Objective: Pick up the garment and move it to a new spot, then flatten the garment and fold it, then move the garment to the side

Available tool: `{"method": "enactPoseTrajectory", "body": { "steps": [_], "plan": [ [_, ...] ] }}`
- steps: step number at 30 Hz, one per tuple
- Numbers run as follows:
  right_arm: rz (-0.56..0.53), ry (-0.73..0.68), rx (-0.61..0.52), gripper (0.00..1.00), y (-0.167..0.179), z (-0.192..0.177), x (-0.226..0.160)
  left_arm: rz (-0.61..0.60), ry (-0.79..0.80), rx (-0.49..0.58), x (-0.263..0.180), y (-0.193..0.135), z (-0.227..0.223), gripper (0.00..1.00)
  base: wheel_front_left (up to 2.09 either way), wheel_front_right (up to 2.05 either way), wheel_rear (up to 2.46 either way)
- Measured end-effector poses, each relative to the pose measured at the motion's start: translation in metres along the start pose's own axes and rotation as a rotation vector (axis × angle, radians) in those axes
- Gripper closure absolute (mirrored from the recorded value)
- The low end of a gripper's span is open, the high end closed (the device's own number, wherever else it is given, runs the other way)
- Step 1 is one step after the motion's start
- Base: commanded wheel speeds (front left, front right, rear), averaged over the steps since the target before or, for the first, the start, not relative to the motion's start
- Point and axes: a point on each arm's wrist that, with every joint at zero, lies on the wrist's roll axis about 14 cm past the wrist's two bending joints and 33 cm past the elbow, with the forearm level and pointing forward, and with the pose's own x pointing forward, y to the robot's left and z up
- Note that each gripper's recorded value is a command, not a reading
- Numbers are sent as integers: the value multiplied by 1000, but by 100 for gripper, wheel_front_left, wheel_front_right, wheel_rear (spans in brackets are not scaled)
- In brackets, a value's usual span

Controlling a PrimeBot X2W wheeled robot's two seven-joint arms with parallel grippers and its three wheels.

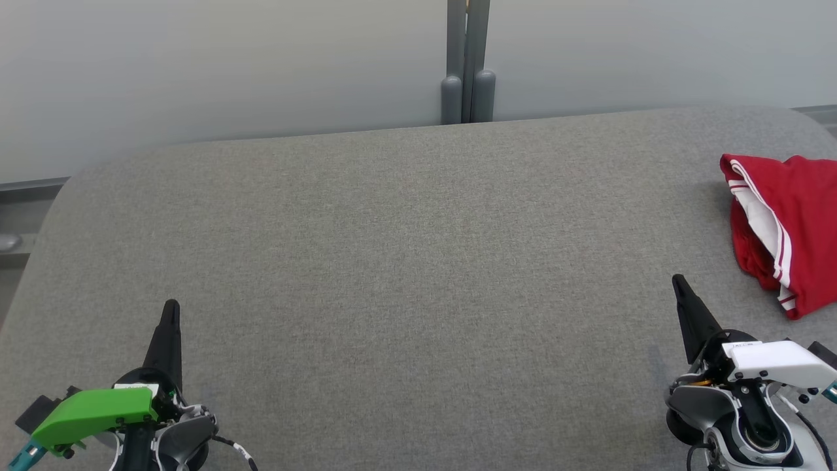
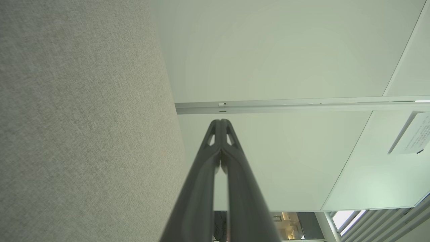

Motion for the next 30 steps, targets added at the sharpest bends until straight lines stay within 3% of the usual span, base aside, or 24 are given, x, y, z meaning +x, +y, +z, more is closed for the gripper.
{"method": "enactPoseTrajectory", "body": {
  "steps": [30],
  "plan": [
    [0, 0, 0, 100, 0, 0, 0, 0, 0, 0, 0, 0, 0, 100, 0, 0, 0]
  ]
}}
